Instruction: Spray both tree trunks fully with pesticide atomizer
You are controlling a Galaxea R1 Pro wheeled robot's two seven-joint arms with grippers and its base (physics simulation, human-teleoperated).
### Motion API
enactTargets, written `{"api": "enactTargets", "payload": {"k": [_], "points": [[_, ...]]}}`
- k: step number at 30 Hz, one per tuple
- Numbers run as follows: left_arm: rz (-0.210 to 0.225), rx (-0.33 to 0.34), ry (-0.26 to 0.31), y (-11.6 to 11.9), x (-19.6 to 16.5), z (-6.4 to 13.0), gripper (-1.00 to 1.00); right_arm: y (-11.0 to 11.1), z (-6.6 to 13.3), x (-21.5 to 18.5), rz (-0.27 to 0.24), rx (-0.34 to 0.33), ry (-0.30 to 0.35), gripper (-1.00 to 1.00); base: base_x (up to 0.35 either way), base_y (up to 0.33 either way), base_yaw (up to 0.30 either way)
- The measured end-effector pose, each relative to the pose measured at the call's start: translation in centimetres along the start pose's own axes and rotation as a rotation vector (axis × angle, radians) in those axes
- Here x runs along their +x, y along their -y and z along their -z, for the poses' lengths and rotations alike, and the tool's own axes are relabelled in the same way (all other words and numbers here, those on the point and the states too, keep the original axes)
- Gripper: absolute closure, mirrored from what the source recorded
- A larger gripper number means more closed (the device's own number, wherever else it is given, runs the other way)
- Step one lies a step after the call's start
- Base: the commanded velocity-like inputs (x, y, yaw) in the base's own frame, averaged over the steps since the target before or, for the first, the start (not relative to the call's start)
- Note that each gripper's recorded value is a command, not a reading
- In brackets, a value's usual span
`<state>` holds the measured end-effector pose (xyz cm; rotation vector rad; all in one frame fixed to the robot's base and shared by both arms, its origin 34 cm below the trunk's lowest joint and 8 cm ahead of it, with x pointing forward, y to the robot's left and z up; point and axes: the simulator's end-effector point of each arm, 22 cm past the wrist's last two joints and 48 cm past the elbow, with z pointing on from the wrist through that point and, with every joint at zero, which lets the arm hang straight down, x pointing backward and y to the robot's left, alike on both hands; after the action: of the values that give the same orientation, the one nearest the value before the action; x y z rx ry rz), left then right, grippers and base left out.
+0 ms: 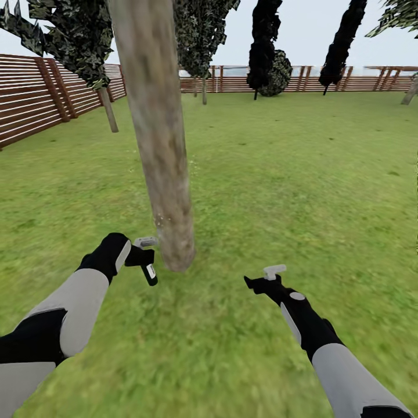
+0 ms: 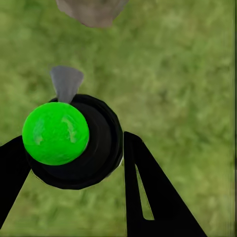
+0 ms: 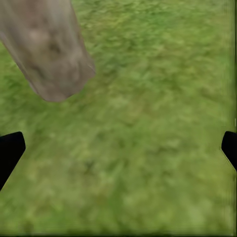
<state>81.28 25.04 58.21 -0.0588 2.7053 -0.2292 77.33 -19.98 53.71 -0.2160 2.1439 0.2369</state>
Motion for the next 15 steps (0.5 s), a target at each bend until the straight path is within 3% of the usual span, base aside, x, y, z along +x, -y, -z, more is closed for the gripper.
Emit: {"api": "enactTargets", "payload": {"k": [6, 15], "points": [[0.001, -0.005, -0.012, -0.31, 0.87, -0.38, 1.00, 0.04, 0.00, 0.00, -0.001, 0.001, 0.001, -1.00, 0.000, -0.273, 0.023], [0.000, -0.012, -0.013, -0.48, 0.94, -0.40, 1.00, 0.02, 0.00, -0.10, -0.001, 0.000, 0.003, -1.00, 0.000, -0.273, 0.266]]}}
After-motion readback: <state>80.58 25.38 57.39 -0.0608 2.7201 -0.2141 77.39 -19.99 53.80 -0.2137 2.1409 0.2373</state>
